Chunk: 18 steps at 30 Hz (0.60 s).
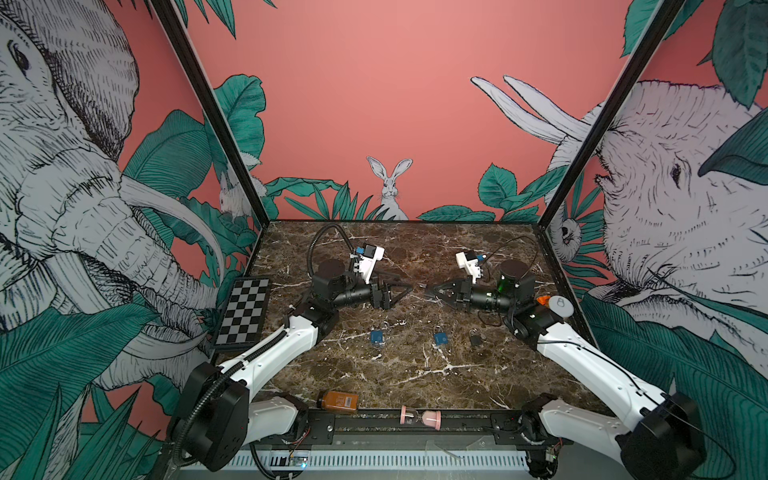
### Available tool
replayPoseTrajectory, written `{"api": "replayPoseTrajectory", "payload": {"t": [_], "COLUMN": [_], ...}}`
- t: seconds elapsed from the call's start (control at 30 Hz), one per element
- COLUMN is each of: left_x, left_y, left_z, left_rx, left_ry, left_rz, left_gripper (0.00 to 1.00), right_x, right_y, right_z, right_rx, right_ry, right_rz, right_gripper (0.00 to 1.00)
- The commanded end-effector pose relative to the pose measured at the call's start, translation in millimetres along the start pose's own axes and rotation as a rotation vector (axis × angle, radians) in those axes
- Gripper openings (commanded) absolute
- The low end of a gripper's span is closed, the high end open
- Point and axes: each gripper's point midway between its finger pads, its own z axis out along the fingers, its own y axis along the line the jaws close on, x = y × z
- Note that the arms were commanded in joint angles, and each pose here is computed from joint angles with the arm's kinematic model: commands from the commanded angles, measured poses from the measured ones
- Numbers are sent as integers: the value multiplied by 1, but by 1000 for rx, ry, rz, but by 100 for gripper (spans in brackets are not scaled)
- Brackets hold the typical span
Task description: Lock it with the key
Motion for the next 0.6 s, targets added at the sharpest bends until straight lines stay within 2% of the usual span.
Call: {"api": "replayPoseTrajectory", "payload": {"t": [0.0, 0.4, 0.57], "left_x": [-11, -10, -8], "left_y": [-17, -32, -41], "left_z": [-1, 21, 29], "left_rx": [78, 155, 185], "left_ry": [-35, -13, 1], "left_rz": [33, 24, 22], "left_gripper": [88, 83, 74], "right_x": [-4, -8, -9], "right_y": [15, 19, 18], "right_z": [1, 4, 5], "right_rx": [-69, -95, -93], "right_ry": [3, 1, 1], "right_rz": [-32, -37, -37], "right_gripper": [0, 0, 0]}}
